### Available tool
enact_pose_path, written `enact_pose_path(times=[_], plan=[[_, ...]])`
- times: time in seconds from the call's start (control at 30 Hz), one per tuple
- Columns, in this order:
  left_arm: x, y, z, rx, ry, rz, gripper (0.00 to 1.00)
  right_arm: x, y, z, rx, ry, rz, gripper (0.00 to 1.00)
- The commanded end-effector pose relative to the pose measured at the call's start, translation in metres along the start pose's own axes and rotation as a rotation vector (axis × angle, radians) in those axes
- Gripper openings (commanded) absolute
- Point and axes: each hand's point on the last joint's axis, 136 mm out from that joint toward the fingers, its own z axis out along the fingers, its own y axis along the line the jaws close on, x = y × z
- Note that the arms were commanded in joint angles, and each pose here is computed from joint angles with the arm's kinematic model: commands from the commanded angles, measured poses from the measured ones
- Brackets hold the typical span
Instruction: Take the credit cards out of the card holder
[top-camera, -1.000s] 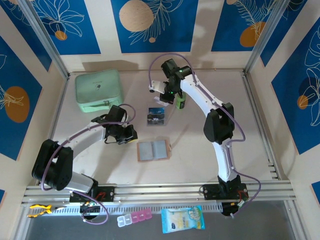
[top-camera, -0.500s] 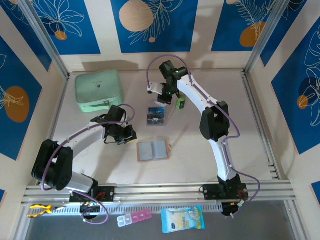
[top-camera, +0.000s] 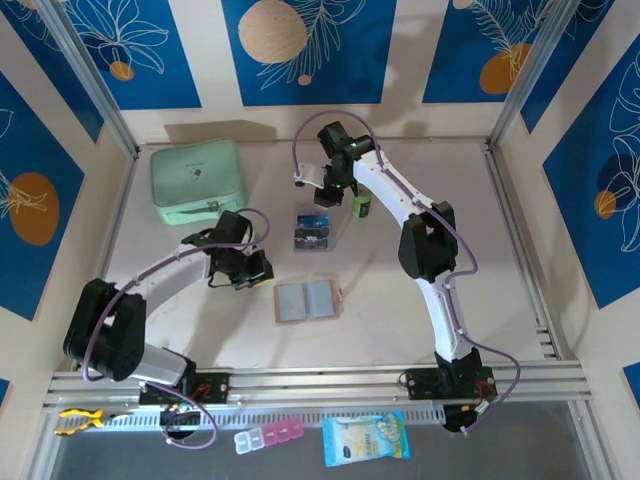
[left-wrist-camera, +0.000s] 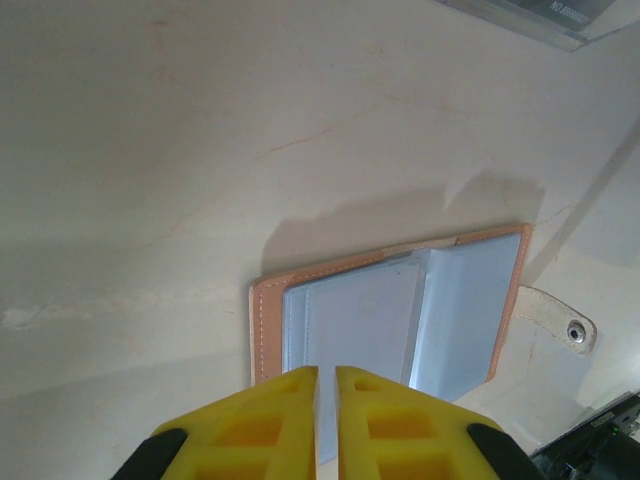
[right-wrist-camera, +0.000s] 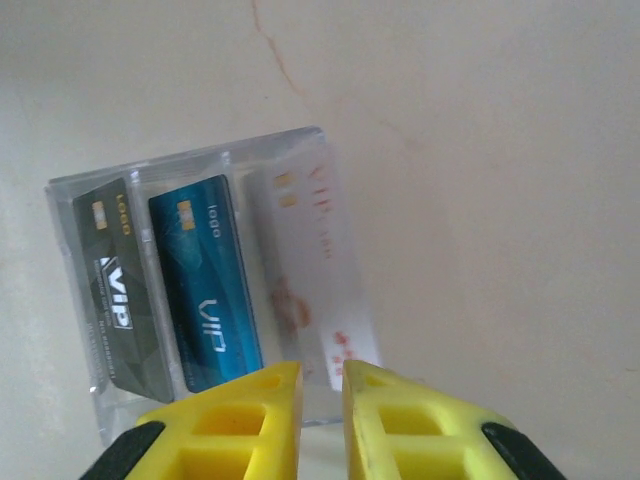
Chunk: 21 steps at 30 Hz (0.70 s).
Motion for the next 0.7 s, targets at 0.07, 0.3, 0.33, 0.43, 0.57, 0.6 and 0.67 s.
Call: enact_pose_path(times=[0.07, 0.3, 0.33, 0.43, 0.57, 0.6, 0.67], plan=[[-0.003, -0.003, -0.007, 0.014, -0.011, -0.019, 0.13, -0.015, -0.020, -0.026, 0.102, -0.073, 0.074, 0.20], [0.001, -0.007, -0.008, 0.050, -0.008, -0.012, 0.13, -0.022, -0.022, -0.035, 0.117, -0.118, 0.284, 0.20], [0.000, -0.009, -0.008, 0.057, -0.009, -0.009, 0.13, -0.023, -0.021, -0.037, 0.113, -0.131, 0.331, 0.20], [0.001, -0.012, -0.007, 0.072, -0.005, -0.005, 0.13, -0.022, -0.019, -0.038, 0.113, -0.164, 0.468, 0.20], [0.004, -0.014, -0.004, 0.084, 0.004, 0.004, 0.13, -0.023, -0.018, -0.039, 0.085, -0.182, 0.686, 0.18], [0.005, -0.014, -0.003, 0.086, 0.006, 0.008, 0.13, -0.023, -0.016, -0.039, 0.075, -0.184, 0.735, 0.17], [0.007, -0.013, 0.000, 0.086, 0.013, 0.011, 0.12, -0.022, -0.008, -0.039, 0.065, -0.188, 0.820, 0.16]])
